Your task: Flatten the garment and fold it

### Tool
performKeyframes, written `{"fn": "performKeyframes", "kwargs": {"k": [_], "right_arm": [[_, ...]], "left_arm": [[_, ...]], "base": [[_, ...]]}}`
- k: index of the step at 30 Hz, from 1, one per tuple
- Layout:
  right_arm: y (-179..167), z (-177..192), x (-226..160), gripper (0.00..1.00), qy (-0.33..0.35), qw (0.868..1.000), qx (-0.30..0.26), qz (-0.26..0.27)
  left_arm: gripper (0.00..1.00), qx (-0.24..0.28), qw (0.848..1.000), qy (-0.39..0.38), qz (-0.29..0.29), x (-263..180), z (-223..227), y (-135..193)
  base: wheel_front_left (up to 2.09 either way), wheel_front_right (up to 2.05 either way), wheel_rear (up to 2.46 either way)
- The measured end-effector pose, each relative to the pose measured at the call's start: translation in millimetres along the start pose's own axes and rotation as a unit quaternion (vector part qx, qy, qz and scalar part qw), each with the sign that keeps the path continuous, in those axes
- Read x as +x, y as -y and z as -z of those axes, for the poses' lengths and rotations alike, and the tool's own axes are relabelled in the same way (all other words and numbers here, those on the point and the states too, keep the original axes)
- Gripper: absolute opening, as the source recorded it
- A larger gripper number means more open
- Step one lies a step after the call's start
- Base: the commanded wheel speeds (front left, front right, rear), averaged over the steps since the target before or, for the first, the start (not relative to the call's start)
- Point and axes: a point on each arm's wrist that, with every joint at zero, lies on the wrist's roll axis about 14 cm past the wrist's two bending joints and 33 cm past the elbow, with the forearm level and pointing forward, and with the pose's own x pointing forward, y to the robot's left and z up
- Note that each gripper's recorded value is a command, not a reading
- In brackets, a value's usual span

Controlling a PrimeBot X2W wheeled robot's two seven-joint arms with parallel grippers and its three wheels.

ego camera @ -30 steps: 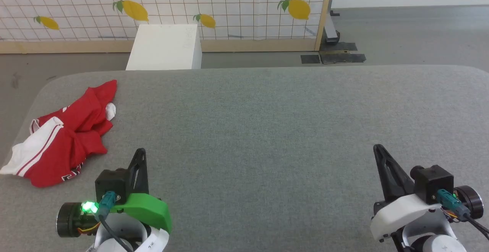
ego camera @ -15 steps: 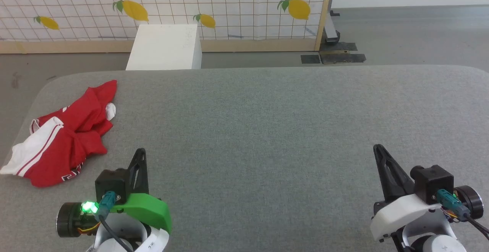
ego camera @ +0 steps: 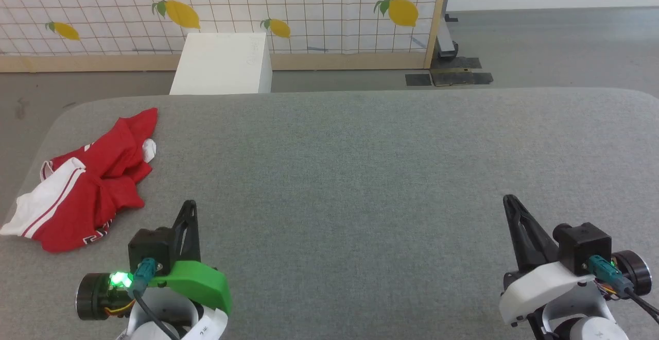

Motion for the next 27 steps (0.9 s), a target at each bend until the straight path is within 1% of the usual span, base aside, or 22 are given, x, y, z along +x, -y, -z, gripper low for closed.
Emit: {"fn": "performKeyframes", "kwargs": {"k": [27], "right_arm": [[0.0, 0.0, 0.0, 0.00, 0.000, 1.000, 0.000, 0.000]], "left_arm": [[0.00, 0.000, 1.000, 0.000, 0.000, 0.0, 0.0, 0.1]], "base": [[0.00, 0.00, 0.00]]}}
